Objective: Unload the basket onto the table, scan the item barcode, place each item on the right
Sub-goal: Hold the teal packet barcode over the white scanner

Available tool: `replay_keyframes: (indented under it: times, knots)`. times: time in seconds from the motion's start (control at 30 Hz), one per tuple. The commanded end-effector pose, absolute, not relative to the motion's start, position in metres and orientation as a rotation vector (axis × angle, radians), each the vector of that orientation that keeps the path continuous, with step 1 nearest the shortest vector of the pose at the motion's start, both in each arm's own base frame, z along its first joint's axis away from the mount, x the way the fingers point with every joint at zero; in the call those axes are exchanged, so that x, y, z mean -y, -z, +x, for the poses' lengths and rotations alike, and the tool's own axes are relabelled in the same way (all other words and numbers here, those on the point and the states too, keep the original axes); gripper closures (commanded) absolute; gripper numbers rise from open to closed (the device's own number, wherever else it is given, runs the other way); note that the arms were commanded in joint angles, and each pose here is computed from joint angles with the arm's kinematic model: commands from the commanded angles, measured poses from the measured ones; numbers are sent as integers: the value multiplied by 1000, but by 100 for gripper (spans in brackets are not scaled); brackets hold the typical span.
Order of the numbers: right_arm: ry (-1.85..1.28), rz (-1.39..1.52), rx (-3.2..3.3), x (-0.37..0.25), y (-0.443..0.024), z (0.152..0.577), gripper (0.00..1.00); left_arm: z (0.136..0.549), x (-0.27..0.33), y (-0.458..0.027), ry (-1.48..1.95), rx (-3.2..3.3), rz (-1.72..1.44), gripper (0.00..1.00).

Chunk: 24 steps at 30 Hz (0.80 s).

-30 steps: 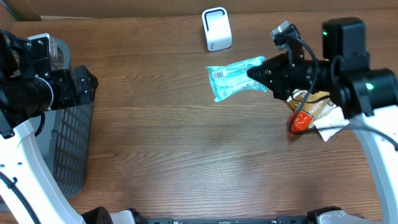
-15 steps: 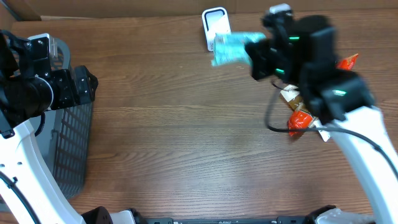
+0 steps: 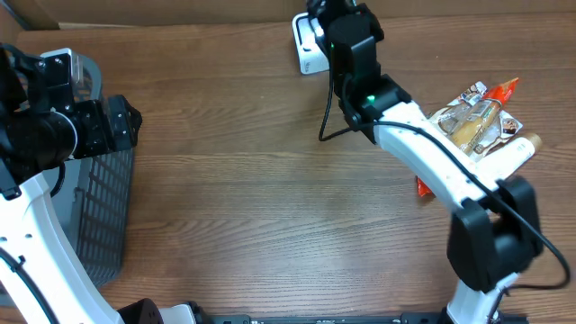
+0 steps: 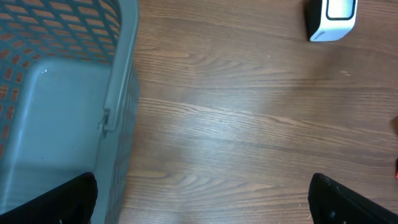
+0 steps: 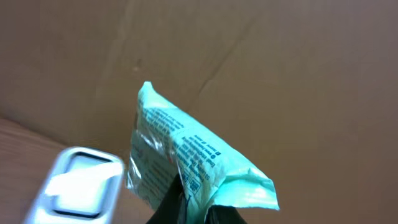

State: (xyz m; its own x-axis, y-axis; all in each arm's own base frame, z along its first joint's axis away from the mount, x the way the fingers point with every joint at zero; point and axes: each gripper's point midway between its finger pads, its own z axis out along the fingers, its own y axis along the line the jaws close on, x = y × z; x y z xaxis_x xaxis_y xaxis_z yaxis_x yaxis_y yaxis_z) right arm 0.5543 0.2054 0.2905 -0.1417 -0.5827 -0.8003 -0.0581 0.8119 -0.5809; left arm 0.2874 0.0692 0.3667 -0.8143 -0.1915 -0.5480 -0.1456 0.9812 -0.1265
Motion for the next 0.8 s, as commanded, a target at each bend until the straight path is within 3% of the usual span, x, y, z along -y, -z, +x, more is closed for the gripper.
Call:
replay_keyframes:
  times: [0.0,0.37,0.77]
  knots:
    - [726,-770,-1572,-206,-281,569,96,289,-69,-367,99,-2536,-200,1]
    - [889,-1059,-1367,-236,-226,597,96,289,-69,-367,100,-2536,-200,0]
    - [948,-1182,-1326,-235,-192,607,96,289,-69,-367,99,-2536,-200,1]
